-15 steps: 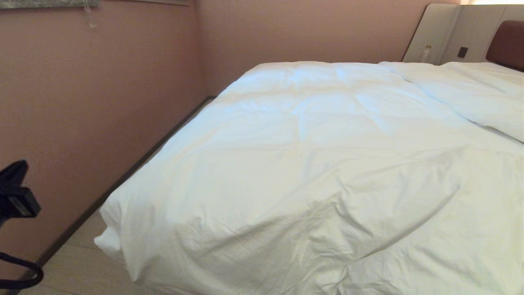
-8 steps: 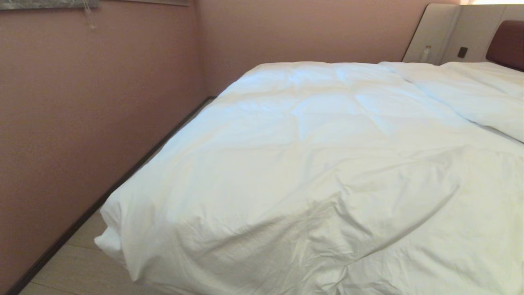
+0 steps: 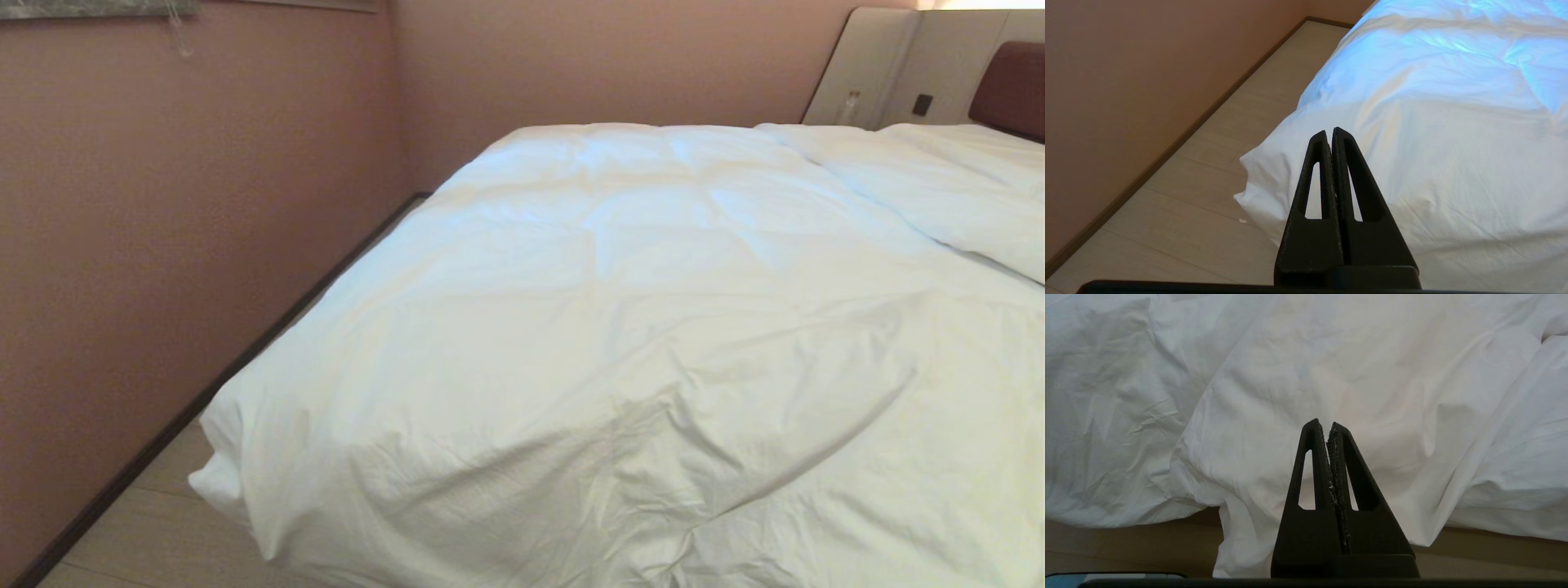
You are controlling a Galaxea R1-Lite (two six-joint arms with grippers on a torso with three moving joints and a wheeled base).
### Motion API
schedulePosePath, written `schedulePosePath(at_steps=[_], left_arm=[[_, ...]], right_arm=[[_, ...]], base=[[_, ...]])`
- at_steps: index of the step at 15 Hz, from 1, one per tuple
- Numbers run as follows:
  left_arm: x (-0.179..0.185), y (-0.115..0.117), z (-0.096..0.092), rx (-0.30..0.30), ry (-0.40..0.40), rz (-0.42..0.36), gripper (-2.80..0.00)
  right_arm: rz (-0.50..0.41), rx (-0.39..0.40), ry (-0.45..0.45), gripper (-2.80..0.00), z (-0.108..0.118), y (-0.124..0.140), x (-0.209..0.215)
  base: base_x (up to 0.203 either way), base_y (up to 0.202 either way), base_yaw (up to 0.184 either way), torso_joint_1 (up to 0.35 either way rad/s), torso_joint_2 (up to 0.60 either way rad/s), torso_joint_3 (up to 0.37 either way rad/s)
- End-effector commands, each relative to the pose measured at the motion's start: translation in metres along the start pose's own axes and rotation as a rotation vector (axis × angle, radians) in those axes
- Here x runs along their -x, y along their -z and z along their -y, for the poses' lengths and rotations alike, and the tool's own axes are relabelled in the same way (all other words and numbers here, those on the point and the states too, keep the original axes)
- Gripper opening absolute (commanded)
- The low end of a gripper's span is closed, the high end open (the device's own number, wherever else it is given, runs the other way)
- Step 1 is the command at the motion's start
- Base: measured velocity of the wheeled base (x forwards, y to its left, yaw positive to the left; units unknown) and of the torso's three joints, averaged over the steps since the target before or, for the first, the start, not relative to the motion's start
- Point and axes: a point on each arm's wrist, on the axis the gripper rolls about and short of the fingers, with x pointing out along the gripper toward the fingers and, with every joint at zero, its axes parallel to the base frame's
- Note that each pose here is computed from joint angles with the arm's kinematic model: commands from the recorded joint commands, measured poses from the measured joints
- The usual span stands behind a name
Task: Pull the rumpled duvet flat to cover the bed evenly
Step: Hold the folded corner of the quilt
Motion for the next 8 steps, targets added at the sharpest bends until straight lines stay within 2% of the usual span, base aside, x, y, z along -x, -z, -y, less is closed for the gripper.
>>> schedulePosePath(at_steps=[1, 6, 8], left_arm=[[0.008, 0.0, 0.0, 0.001, 0.012, 0.027, -2.8], [0.037, 0.007, -0.002, -0.007, 0.047, 0.016, -2.8], [0.055, 0.01, -0.003, -0.042, 0.064, 0.019, -2.8]], right_arm=[[-0.001, 0.0, 0.0, -2.8, 0.0, 0.0, 0.0], [-0.001, 0.0, 0.0, -2.8, 0.0, 0.0, 0.0], [-0.001, 0.0, 0.0, -2.8, 0.0, 0.0, 0.0]], base=[[0.0, 0.0, 0.0, 0.0, 0.0, 0.0], [0.0, 0.0, 0.0, 0.0, 0.0, 0.0], [0.0, 0.0, 0.0, 0.0, 0.0, 0.0]])
